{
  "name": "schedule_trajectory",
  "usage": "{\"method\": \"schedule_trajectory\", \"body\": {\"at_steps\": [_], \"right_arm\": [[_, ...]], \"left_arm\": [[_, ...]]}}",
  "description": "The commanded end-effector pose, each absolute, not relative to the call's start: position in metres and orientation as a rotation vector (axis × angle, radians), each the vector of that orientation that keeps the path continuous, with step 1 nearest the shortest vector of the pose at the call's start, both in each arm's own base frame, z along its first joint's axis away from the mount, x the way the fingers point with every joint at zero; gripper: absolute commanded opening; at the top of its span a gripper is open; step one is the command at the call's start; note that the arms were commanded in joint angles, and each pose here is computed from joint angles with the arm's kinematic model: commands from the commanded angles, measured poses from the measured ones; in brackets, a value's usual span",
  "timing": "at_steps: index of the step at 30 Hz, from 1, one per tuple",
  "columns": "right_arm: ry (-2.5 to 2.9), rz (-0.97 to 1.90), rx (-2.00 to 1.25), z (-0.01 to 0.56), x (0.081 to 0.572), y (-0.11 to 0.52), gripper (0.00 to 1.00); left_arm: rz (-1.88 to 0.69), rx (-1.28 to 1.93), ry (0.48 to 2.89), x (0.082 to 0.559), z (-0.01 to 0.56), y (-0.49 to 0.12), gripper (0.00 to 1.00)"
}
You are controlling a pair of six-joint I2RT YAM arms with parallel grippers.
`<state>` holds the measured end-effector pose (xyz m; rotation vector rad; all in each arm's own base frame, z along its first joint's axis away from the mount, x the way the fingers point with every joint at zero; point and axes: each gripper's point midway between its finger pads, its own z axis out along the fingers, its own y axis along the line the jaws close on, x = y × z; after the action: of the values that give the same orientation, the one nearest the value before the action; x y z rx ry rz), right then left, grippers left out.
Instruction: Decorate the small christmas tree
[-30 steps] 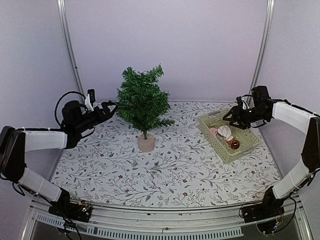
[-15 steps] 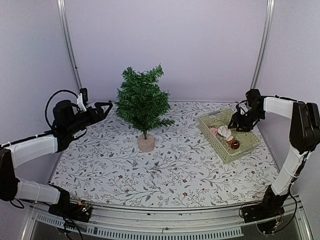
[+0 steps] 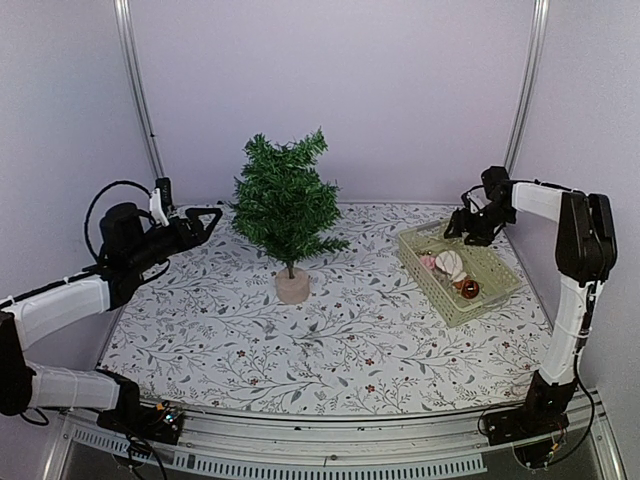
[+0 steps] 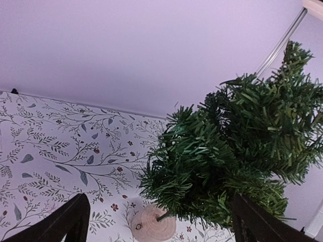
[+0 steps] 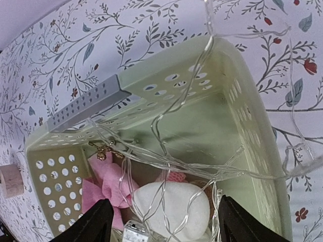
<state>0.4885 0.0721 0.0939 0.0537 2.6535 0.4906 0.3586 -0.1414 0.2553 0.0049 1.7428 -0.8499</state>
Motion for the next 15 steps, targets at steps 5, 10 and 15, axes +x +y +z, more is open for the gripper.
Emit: {"method": "schedule_trajectory", "body": {"at_steps": [5,10,15], "right_arm": [[2.675,0.53,-0.015,0.068,0.502,0.077,0.81],[2.673,0.486,0.007,0.057,0.514,0.071,0.76],[2.676,0.457,0.018,0.049,0.523,0.069,0.55]], "left_arm": [[-0.811,-0.003,1.731,0.354,0.258,-0.133,0.99],[-0.806,-0.002,1.737,0.355,0.257,-0.133,0.99],[-0.794,-0.001,1.743,0.355,0.258,-0.132,0.99]]}}
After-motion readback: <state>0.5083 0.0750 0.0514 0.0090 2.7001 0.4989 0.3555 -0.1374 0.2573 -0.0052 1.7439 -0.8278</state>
